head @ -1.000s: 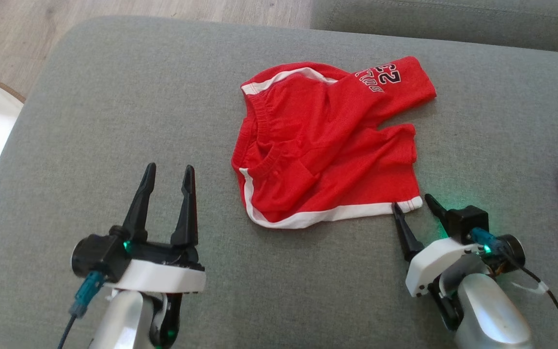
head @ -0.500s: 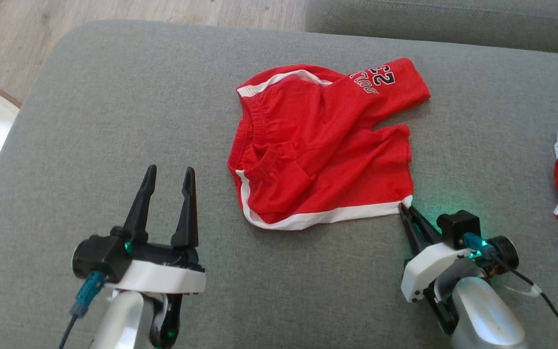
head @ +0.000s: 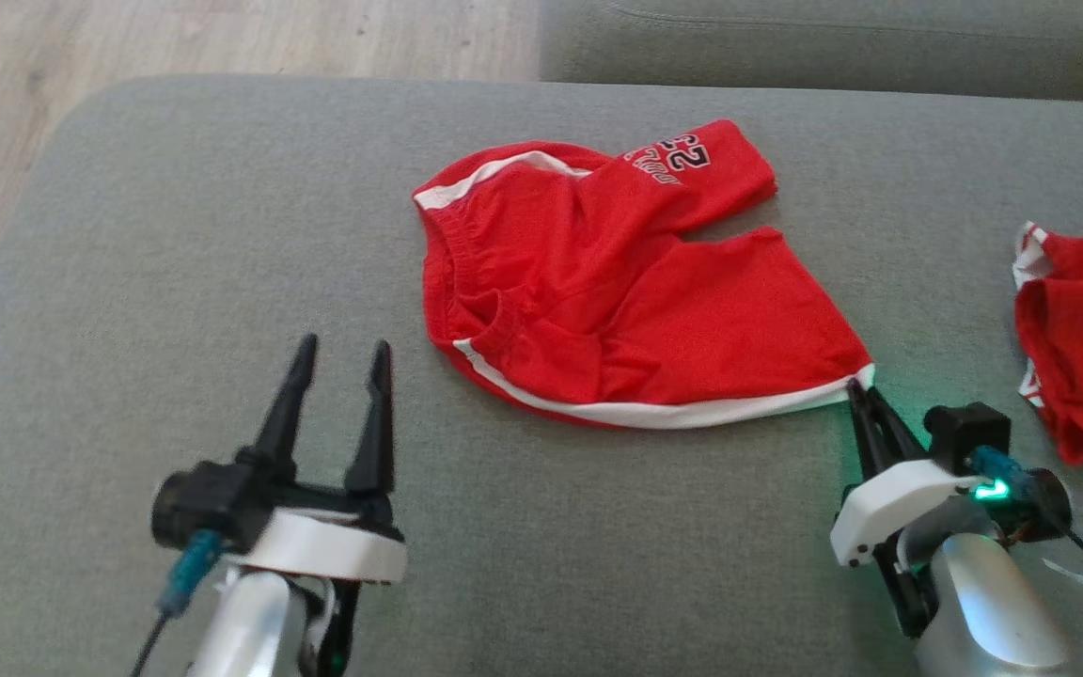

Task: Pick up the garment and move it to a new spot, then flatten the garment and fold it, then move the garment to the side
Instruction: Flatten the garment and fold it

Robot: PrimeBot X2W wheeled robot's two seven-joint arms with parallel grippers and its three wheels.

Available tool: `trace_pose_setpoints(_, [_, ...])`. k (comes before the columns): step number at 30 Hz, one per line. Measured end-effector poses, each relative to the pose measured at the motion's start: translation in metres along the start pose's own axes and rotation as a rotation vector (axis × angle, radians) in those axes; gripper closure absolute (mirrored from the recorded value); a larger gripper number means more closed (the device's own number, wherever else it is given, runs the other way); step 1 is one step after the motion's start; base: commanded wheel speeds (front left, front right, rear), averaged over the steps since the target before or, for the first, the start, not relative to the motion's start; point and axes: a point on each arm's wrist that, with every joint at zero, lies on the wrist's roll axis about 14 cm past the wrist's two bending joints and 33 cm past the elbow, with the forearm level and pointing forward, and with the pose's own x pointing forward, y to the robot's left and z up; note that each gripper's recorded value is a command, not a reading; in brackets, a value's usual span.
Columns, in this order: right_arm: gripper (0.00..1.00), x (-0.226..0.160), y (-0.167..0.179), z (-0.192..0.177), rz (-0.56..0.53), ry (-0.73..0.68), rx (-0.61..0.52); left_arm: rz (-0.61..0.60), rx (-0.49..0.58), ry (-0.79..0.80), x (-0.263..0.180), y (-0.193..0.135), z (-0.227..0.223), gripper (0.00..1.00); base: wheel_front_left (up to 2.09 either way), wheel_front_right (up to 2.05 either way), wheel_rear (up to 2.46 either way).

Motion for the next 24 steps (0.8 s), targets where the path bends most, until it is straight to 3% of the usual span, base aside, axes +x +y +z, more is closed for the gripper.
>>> trace_pose_setpoints(6, [1.00,-0.009,-0.027,-0.002,-0.081,0.003,0.030,-0.166,0.098,0.150,-0.001,-0.031,-0.043,0.00,0.00,0.00,0.00])
trace_pose_setpoints(13, [1.00,-0.010,-0.033,-0.012,-0.096,0.030,0.041,-0.355,0.270,0.275,0.014,-0.051,-0.075,0.00,0.00,0.00,0.00])
trace_pose_setpoints(24, [1.00,0.001,-0.039,-0.020,-0.105,0.048,0.062,-0.456,0.397,0.415,0.044,-0.043,-0.101,0.00,0.00,0.00,0.00])
